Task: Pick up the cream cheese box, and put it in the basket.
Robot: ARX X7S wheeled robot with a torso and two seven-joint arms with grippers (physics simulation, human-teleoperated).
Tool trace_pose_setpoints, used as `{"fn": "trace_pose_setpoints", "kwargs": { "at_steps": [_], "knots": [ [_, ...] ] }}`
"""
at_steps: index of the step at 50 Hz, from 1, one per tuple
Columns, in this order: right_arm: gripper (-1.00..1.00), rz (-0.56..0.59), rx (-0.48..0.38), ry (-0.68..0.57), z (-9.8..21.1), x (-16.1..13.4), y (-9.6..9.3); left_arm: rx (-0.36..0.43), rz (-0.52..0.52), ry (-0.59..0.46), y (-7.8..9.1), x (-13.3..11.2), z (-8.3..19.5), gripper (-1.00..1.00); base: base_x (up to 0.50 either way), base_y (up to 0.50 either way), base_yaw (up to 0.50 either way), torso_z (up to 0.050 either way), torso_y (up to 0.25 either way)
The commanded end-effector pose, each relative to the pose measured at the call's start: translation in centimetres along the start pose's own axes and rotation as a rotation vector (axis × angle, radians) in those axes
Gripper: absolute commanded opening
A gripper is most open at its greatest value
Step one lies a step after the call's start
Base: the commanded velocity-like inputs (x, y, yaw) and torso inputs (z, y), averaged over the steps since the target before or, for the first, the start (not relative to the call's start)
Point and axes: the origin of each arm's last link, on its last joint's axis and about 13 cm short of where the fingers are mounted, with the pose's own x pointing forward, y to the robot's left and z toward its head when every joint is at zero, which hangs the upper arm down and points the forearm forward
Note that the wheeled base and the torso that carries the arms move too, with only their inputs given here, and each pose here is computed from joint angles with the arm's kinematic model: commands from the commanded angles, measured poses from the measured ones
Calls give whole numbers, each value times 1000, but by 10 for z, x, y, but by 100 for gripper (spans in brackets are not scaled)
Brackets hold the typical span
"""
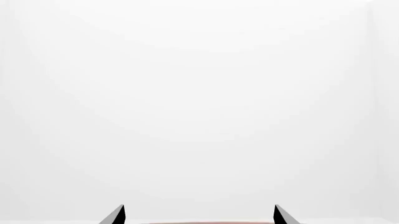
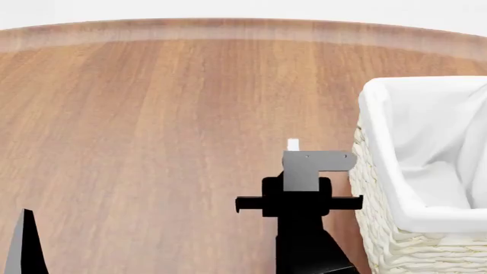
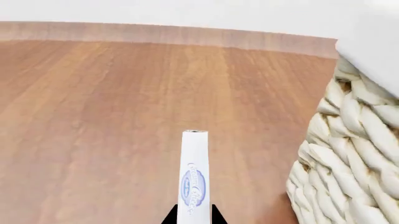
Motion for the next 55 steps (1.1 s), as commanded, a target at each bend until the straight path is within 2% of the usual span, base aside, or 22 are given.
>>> {"fn": "trace_pose_setpoints", "kwargs": {
  "at_steps": [1, 12, 41, 46, 55],
  "knots": [
    [-100, 19, -8, -79, 25, -5, 2, -2, -1, 1, 0, 0, 1, 100, 0, 0, 0, 0, 0],
    [-100, 30, -4, -106, 35, -9, 3, -1, -2, 5, 0, 0, 1, 100, -1, 0, 0, 0, 117],
    [-100, 79, 24, -279, 98, -39, 4, 5, -7, 4, 0, 0, 0, 100, -1, 0, 0, 0, 250],
    [-100, 78, 36, -333, 117, -50, -1, 9, -9, -4, -1, -1, 1, 100, 0, 0, 0, 0, 209],
    [-100, 79, 55, -436, 151, -78, -16, 18, -15, -5, -1, -2, 0, 100, 0, 0, 0, 0, 4]
  ]
}}
